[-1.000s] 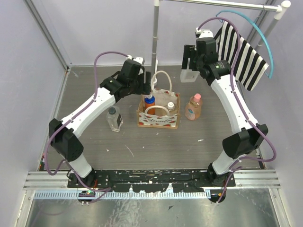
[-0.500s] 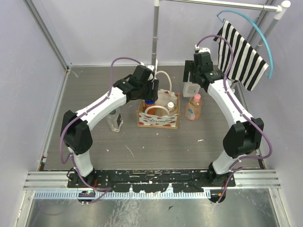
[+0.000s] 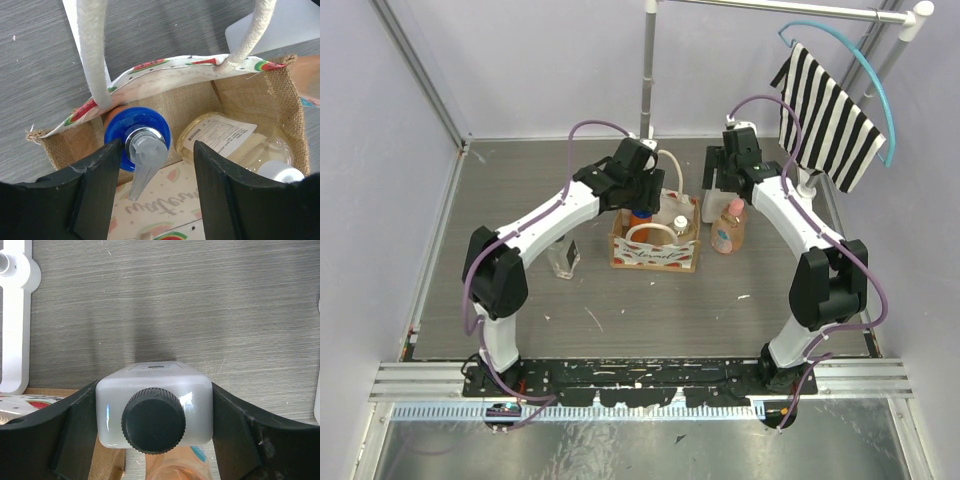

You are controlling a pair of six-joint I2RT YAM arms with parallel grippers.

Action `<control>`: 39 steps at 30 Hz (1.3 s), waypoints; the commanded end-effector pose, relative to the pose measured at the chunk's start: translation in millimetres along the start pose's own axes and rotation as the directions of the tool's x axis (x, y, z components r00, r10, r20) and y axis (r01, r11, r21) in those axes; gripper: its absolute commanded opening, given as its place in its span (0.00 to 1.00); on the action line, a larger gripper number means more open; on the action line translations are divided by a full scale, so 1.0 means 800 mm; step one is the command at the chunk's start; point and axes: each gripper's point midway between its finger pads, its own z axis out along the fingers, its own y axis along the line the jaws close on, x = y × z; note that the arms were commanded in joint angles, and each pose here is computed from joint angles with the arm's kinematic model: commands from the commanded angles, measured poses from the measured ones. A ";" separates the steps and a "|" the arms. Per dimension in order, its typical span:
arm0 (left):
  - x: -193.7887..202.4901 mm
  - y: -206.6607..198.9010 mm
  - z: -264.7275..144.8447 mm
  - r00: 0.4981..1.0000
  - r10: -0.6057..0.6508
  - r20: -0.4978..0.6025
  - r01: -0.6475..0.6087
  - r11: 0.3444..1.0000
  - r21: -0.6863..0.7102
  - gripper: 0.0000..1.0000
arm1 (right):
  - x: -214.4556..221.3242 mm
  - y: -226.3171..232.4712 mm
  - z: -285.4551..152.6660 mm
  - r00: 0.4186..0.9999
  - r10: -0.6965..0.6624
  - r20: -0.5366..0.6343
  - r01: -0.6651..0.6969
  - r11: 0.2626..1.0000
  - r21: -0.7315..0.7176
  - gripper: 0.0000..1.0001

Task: Take the personal care products out of the canvas bag

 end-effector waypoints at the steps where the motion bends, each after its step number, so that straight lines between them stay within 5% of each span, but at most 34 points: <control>1: 0.029 0.006 0.011 0.994 0.053 -0.091 -0.060 0.995 -0.075 0.67 | -0.076 0.013 -0.015 0.975 0.082 0.207 -0.072 0.996 -0.059 0.32; 20: 0.044 0.047 -0.004 0.985 0.125 -0.122 -0.160 0.927 -0.340 0.71 | -0.052 0.023 -0.002 0.984 0.080 0.156 -0.065 0.993 -0.098 0.33; 39: 0.034 0.033 0.032 0.986 0.149 -0.074 -0.164 0.941 -0.295 0.77 | -0.044 0.026 0.002 0.987 0.081 0.138 -0.066 0.992 -0.109 0.36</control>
